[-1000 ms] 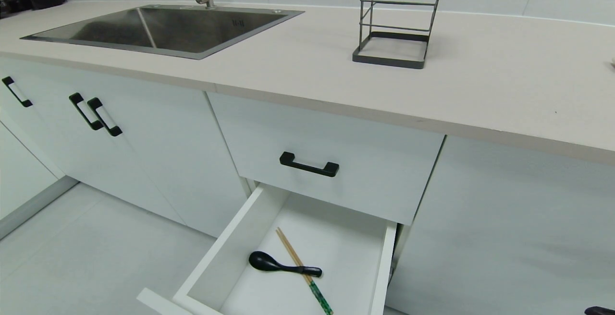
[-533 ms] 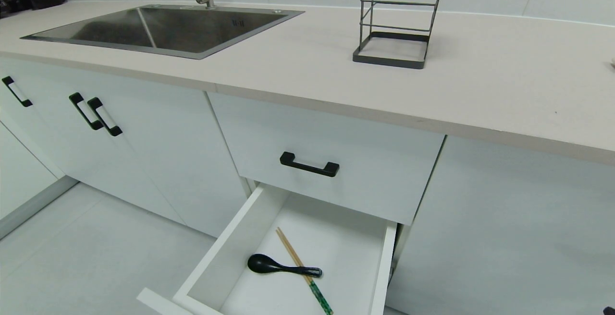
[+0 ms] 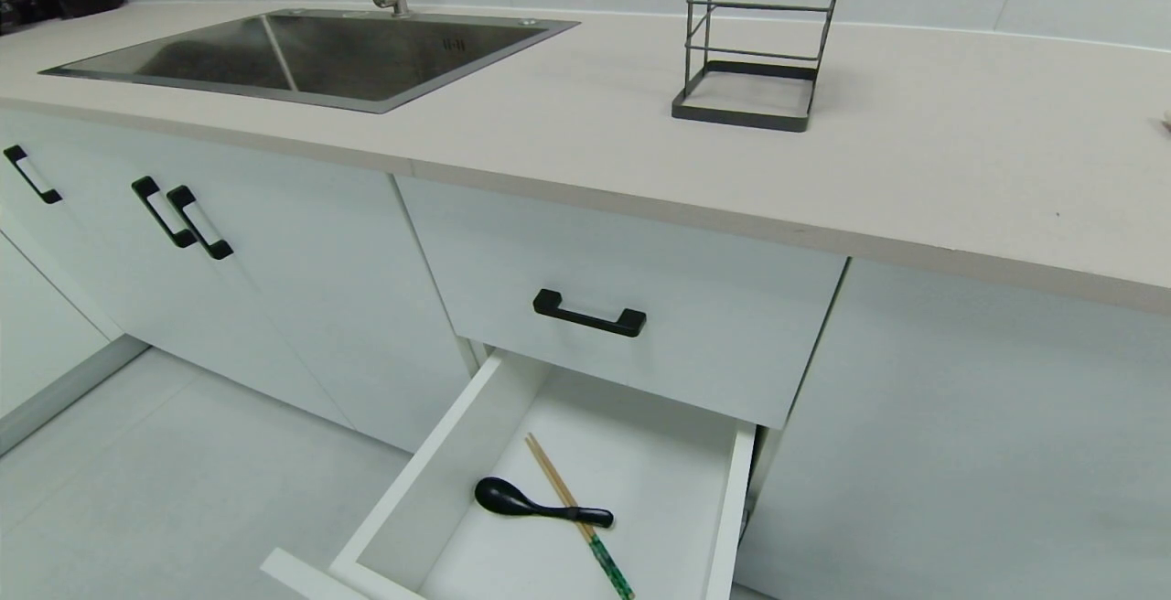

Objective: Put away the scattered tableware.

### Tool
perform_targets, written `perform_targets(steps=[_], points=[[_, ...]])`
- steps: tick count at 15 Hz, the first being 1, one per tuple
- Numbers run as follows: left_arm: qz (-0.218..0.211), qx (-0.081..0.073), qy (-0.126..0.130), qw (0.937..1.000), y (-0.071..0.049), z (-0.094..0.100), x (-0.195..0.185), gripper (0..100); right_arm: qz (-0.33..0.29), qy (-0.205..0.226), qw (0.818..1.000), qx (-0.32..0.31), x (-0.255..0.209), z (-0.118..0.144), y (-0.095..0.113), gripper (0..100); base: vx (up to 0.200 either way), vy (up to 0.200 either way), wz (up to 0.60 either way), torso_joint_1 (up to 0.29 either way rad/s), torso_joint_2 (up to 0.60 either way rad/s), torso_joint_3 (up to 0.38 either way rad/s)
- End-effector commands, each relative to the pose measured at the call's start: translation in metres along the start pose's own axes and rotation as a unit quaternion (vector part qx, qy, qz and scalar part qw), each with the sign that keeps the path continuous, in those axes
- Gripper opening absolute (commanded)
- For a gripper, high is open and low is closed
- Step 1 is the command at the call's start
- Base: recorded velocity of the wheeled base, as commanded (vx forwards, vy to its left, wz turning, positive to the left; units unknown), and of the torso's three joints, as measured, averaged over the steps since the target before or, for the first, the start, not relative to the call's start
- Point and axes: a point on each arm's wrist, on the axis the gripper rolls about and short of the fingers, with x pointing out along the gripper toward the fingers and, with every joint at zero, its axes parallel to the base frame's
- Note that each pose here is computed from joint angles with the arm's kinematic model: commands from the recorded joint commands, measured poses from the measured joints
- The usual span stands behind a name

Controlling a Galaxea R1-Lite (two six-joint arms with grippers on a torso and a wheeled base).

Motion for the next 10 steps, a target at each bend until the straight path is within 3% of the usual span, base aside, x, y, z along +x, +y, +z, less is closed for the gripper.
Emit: perform_targets(steps=[1, 4, 7, 10], points=[[-0.034, -0.024, 0.082, 0.9958, 0.009, -0.002, 0.018, 100, -0.007, -0.02, 1.0, -0.002, -0.003, -0.003, 0.001, 100, 0.0, 0.0, 0.0, 0.0, 0.0, 0.0], [-0.055, -0.033, 0.128, 0.9896, 0.013, -0.006, 0.027, 100, 0.027, -0.022, 0.999, -0.005, -0.003, -0.003, 0.002, 100, 0.0, 0.0, 0.0, 0.0, 0.0, 0.0], [-0.051, -0.049, 0.171, 0.9826, 0.016, -0.006, 0.037, 100, -0.049, 0.003, 0.999, -0.005, -0.003, -0.008, -0.001, 100, 0.0, 0.0, 0.0, 0.0, 0.0, 0.0], [-0.047, -0.042, 0.201, 0.9776, 0.019, -0.01, 0.043, 100, -0.032, 0.004, 0.999, 0.001, -0.003, -0.008, -0.001, 100, 0.0, 0.0, 0.0, 0.0, 0.0, 0.0]])
